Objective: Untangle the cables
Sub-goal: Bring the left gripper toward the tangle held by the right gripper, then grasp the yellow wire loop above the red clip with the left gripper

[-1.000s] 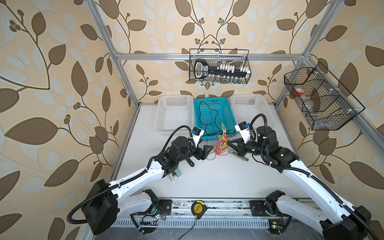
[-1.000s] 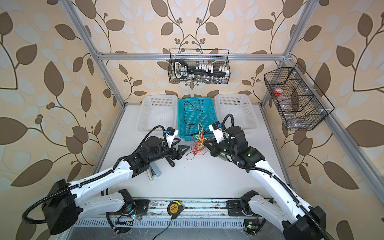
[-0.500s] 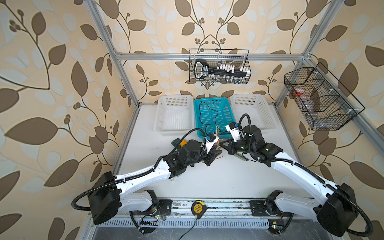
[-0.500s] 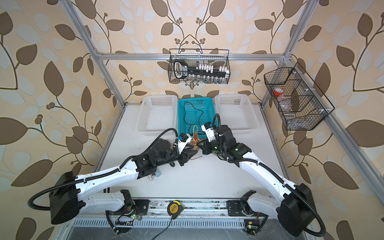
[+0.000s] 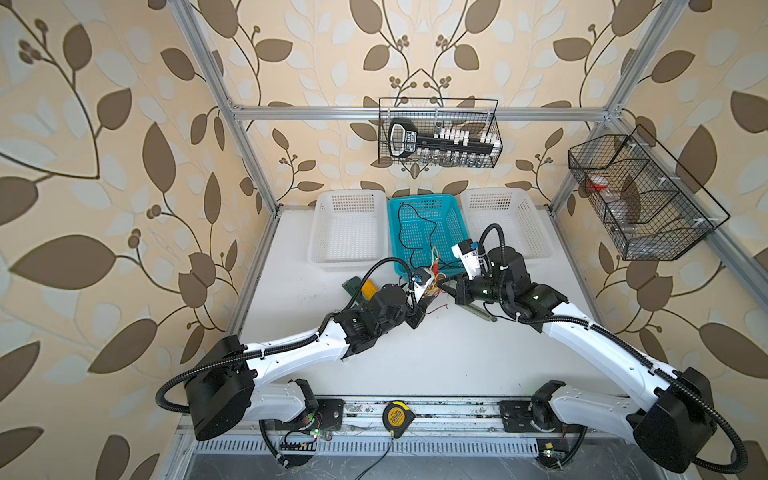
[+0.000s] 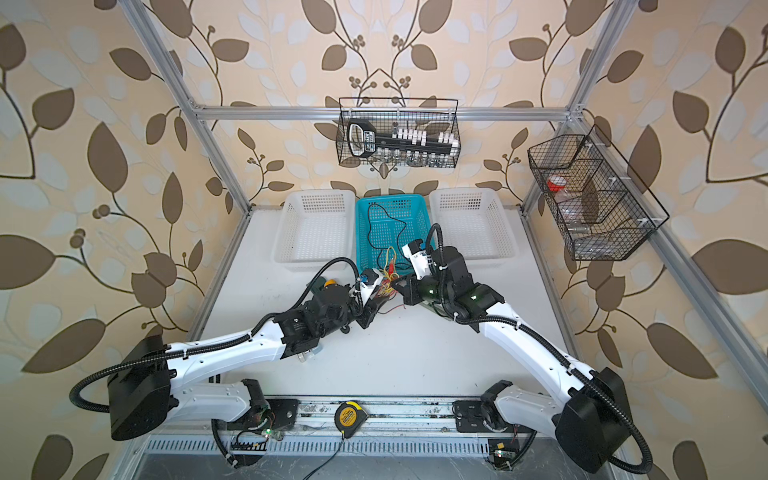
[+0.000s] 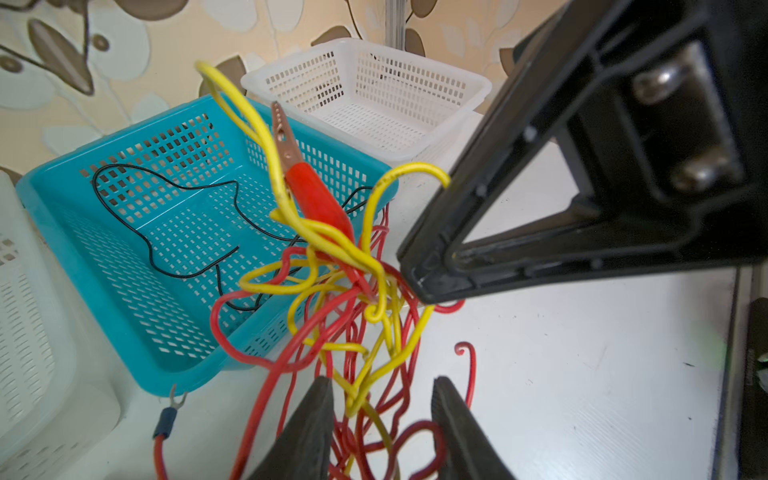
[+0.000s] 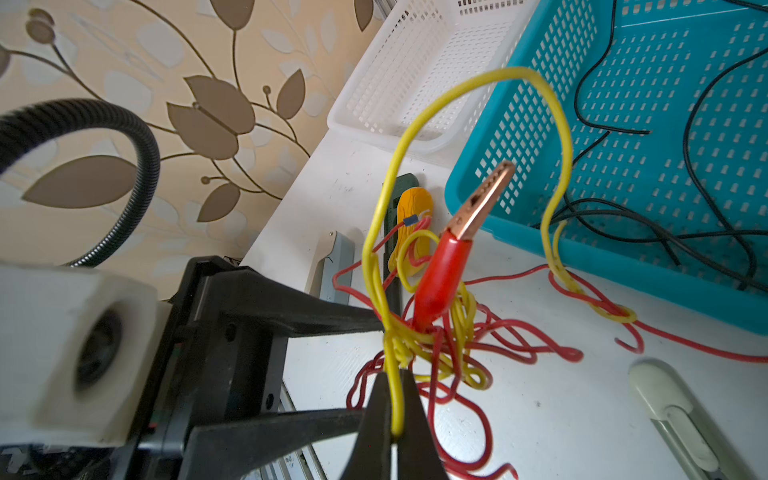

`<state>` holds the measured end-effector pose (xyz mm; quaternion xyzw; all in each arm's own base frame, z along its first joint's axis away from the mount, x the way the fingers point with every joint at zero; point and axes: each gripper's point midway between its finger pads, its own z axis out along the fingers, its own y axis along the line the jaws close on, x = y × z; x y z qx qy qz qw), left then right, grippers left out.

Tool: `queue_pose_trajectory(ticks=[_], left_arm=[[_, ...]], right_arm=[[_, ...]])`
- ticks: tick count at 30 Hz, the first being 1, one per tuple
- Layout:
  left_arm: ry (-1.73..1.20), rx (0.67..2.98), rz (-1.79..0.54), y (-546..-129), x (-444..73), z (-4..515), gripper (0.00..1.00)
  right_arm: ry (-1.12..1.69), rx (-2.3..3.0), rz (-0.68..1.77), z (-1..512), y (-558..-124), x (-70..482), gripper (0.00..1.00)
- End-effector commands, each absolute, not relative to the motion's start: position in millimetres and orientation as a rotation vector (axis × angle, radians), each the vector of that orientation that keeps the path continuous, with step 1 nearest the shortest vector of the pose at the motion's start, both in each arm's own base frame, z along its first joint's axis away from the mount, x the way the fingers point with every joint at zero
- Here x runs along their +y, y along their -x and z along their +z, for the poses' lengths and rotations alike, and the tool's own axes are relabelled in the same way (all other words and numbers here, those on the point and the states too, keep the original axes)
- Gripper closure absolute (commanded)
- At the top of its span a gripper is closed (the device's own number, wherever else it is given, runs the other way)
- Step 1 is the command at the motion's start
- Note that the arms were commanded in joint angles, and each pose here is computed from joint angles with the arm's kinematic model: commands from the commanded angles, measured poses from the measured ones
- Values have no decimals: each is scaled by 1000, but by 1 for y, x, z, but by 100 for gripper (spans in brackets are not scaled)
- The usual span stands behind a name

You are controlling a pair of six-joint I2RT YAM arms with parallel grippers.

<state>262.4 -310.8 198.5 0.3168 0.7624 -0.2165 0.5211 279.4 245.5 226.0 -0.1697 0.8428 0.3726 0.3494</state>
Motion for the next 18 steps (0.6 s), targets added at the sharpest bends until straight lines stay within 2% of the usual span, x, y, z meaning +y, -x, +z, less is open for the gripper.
queue_pose_trajectory(ticks=[1, 11, 18], left_arm=[[-709, 1738, -487, -269, -306, 224, 59], [-758, 1735, -484, -269, -315, 227, 61], [-798, 1710, -572, -257, -325, 237, 59]], right_arm=[[467, 2135, 1010, 243, -282, 254, 100], [479, 2143, 1029, 240, -281, 259, 100], [476, 2157, 1018, 236, -284, 260, 100]])
